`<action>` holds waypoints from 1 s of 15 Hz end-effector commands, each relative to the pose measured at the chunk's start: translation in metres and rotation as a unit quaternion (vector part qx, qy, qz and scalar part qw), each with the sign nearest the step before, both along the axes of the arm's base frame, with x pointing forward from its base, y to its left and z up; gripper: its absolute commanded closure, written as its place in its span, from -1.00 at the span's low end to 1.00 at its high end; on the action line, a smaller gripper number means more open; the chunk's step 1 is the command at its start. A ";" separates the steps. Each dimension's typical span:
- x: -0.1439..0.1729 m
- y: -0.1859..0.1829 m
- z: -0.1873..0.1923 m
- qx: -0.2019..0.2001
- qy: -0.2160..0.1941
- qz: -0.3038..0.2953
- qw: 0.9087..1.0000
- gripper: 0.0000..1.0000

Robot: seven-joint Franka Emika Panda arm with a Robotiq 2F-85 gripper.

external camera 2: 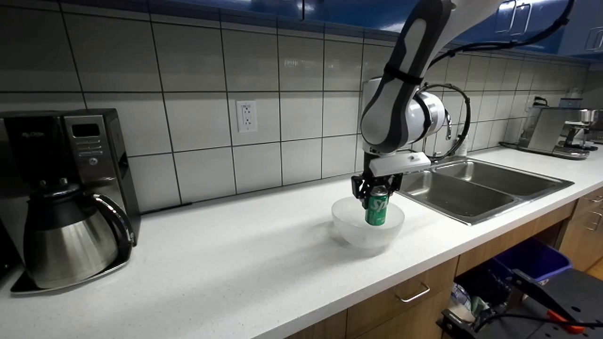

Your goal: Put the can in the bowl

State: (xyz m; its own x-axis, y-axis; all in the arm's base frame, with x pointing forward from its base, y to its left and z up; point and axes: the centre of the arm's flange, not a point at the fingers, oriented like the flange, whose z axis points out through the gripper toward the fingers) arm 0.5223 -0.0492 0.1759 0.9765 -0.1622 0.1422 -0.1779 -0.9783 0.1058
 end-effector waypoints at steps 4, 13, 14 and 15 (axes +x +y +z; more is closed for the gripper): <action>0.010 0.001 -0.017 0.006 -0.016 -0.009 1.000 0.19; 0.020 -0.007 -0.031 0.016 -0.014 -0.035 0.999 -0.95; 0.022 -0.008 -0.029 0.016 -0.015 -0.036 0.999 -0.99; 0.024 -0.008 -0.027 0.017 -0.017 -0.038 0.999 -1.00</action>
